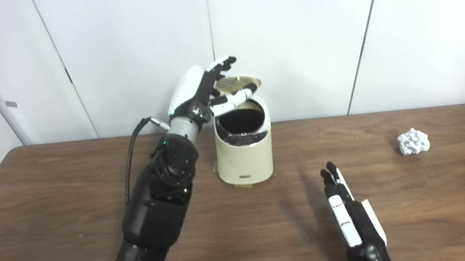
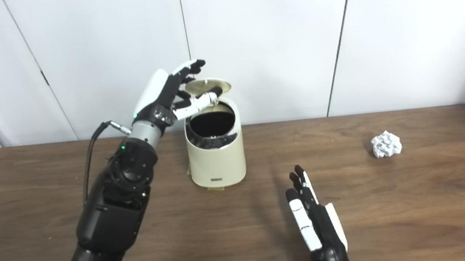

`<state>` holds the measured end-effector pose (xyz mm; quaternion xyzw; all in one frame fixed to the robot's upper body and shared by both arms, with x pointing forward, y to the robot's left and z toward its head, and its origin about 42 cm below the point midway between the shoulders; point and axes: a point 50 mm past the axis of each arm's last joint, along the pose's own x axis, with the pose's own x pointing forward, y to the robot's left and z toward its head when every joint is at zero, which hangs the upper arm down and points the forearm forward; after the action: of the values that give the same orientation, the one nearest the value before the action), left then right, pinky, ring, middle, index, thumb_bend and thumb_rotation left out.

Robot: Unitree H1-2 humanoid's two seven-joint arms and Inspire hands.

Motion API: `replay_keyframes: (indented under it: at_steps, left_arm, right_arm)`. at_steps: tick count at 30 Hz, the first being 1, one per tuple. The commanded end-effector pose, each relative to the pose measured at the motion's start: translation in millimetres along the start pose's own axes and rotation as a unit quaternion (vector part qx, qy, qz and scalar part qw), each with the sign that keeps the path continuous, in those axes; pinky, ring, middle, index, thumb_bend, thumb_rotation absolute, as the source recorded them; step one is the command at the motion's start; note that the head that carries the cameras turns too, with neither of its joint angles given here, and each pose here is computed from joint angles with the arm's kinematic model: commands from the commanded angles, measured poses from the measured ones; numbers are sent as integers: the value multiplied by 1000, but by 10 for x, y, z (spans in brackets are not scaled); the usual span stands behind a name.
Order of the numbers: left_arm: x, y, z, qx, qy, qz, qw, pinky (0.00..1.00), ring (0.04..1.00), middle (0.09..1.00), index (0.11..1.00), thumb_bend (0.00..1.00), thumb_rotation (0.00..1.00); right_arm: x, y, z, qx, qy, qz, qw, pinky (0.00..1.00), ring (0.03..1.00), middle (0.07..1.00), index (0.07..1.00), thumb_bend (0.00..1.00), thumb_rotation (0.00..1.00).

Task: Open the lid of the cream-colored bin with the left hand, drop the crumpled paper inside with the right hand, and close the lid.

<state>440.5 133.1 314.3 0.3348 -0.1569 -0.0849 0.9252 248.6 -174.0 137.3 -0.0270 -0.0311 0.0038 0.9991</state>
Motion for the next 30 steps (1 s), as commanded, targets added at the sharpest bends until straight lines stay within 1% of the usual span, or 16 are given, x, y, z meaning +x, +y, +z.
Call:
replay_keyframes:
  at_steps: [1,4,6,8,10,14,18,19,24,25,26,28,29,30]
  left_arm:
    - [-42,164,133,-16,-24,19,999,708,847,891,918,532,608]
    - [-195,205,18,-30,-9,21,999,735,862,901,919,516,640]
    - [-315,221,-69,-45,3,26,999,783,887,919,923,507,665]
    - [-453,224,-156,-57,15,34,998,798,885,911,917,509,678]
    - [-654,205,-285,-67,22,43,997,808,880,906,921,492,708]
    - [-1029,126,-485,-75,33,60,995,848,887,892,930,446,731]
    - [-1352,61,-653,-86,42,68,993,893,915,908,949,448,791]
    - [-1416,51,-683,-90,45,72,992,901,921,913,953,462,809]
    - [-1628,9,-810,-109,65,87,988,897,919,908,949,480,826]
    - [-1653,3,-827,-111,68,88,988,891,913,902,944,487,832]
    - [-1692,-6,-857,-119,74,90,986,888,911,901,943,490,834]
    - [-1740,-14,-883,-131,79,91,984,913,922,905,940,518,825]
    - [-1769,-17,-906,-136,83,92,983,917,924,906,940,523,824]
    - [-1796,-20,-925,-144,86,92,982,924,928,907,942,531,826]
  right_arm:
    - [1,-28,125,5,-29,-8,1000,1000,993,973,1000,514,923]
    - [4,-38,131,7,-29,-10,1000,1000,994,971,1000,514,917]
    - [6,-48,130,9,-29,-9,999,1000,998,974,1000,510,919]
    - [7,-60,130,12,-30,-9,999,1000,1000,977,1000,511,917]
    - [7,-74,132,8,-33,-11,999,1000,995,975,1000,512,910]
    - [17,-114,138,14,-38,-16,999,1000,991,971,1000,512,892]
    - [14,-188,152,10,-42,-21,999,1000,985,972,1000,511,886]
    - [15,-206,158,11,-42,-24,999,1000,985,978,1000,516,880]
    - [36,-303,197,14,-44,-33,998,1000,989,982,1000,535,852]
    - [39,-317,205,14,-45,-33,998,1000,992,983,1000,556,817]
    - [46,-343,224,13,-48,-33,998,1000,993,983,1000,563,804]
    - [57,-378,253,9,-53,-35,998,980,989,977,995,630,681]
    - [86,-413,269,-15,-57,-44,997,975,988,976,993,642,661]
    - [114,-453,283,-42,-60,-53,996,947,966,962,981,676,628]
